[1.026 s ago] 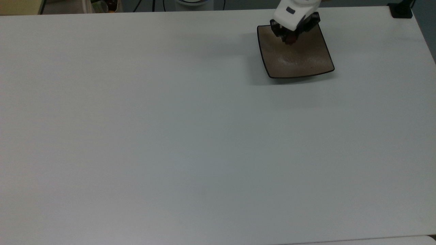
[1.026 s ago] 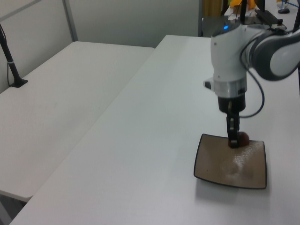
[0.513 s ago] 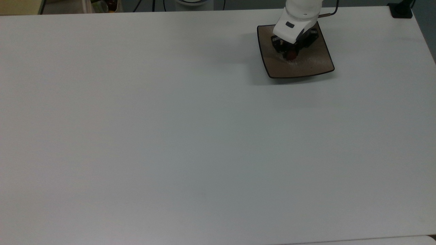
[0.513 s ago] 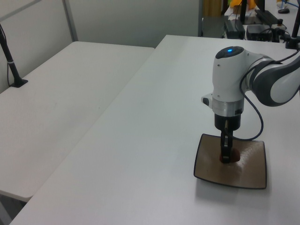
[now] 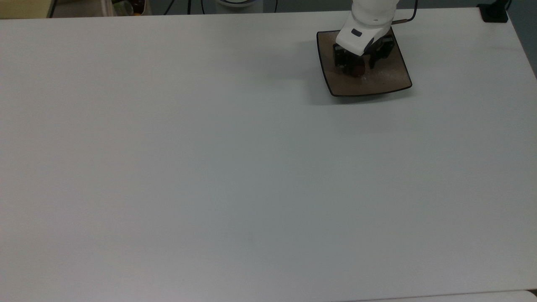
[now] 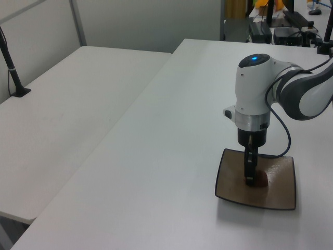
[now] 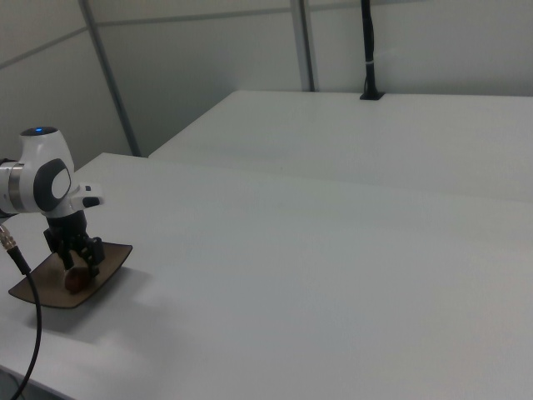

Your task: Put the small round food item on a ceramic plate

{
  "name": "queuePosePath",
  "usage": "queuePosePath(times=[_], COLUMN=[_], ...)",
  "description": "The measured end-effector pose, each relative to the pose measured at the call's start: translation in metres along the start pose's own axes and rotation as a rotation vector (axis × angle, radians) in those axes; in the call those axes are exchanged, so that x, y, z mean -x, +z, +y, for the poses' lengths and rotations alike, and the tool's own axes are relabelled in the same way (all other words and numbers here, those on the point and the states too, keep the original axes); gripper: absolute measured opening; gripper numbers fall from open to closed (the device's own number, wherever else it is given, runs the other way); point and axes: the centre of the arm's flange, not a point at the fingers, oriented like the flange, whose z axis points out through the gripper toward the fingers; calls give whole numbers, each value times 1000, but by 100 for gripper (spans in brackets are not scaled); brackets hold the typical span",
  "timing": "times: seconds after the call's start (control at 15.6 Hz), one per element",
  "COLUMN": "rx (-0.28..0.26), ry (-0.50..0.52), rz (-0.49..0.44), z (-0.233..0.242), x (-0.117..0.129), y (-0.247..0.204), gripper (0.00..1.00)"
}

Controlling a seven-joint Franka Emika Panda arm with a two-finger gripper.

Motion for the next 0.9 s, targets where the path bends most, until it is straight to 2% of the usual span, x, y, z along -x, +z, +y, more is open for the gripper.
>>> queuePosePath(times=[0.13,0.19,0.32,0.58,0.9], rx=[-2,-4,-6,54,86], ry=[3,6,15,25,126], rz=[4,9,29,77,122], z=[0,1,7,37,115], x=[-1,-3,-10,-32,-58], y=[-2,-5,-15,-55,-139], gripper=[95,100,100,100,100])
